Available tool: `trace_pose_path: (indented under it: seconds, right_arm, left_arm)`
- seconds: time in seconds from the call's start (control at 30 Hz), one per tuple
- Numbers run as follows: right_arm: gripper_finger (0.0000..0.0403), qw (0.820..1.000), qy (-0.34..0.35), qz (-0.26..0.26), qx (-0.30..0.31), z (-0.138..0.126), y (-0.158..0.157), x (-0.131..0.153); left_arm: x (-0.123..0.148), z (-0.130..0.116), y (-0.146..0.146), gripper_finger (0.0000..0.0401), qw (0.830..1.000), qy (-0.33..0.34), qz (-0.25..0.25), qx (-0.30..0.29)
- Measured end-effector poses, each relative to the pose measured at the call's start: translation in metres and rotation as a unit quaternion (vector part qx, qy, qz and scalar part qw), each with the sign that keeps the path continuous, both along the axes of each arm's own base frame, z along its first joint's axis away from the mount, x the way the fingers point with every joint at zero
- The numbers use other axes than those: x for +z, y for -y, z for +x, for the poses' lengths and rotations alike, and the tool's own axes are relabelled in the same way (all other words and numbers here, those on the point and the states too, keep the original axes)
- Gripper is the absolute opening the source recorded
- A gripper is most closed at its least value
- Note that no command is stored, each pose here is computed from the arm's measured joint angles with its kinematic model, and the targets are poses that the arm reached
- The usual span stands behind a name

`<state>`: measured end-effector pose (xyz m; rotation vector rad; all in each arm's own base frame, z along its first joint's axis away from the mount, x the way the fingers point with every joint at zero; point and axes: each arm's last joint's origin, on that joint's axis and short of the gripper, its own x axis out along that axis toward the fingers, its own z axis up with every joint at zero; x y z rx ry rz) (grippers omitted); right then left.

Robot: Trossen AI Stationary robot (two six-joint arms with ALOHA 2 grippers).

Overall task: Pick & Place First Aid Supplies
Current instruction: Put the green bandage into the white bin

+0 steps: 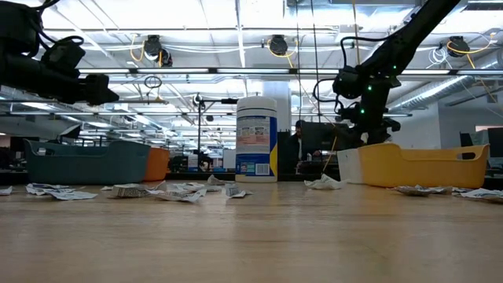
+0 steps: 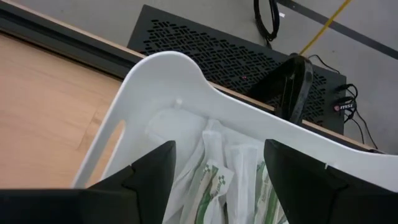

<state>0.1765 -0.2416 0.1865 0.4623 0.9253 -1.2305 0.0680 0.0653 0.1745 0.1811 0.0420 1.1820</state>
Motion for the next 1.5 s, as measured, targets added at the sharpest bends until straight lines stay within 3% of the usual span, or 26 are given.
trace_pose_path:
  seconds: [0.43,0.6,0.73,1.07,1.3,1.5]
  right_arm:
    - [0.0238,1.0,-0.001,0.001,0.002,0.001,-0.001,0.0]
    - [0.0238,0.999,-0.026,0.004,0.039,0.007,-0.005,0.002]
    - [0.0238,0.996,-0.078,0.003,0.045,0.011,-0.007,0.015]
    - [0.0238,0.986,-0.133,0.092,0.045,0.012,-0.017,0.075]
    - [0.0238,0.972,-0.121,0.173,0.099,0.018,-0.035,0.089]
    - [0.0238,0.939,-0.142,0.194,0.246,0.043,-0.064,0.088]
  left_arm:
    - [0.0,0.0,0.0,0.0308,1.0,0.0,0.0,0.0]
    - [0.0,0.0,0.0,0.0308,1.0,0.0,0.0,0.0]
    - [0.0,0.0,0.0,0.0308,1.0,0.0,0.0,0.0]
    - [0.0,0.0,0.0,0.0308,1.0,0.0,0.0,0.0]
    - [0.0,0.0,0.0,0.0308,1.0,0.0,0.0,0.0]
    - [0.0,0.0,0.0,0.0308,1.0,0.0,0.0,0.0]
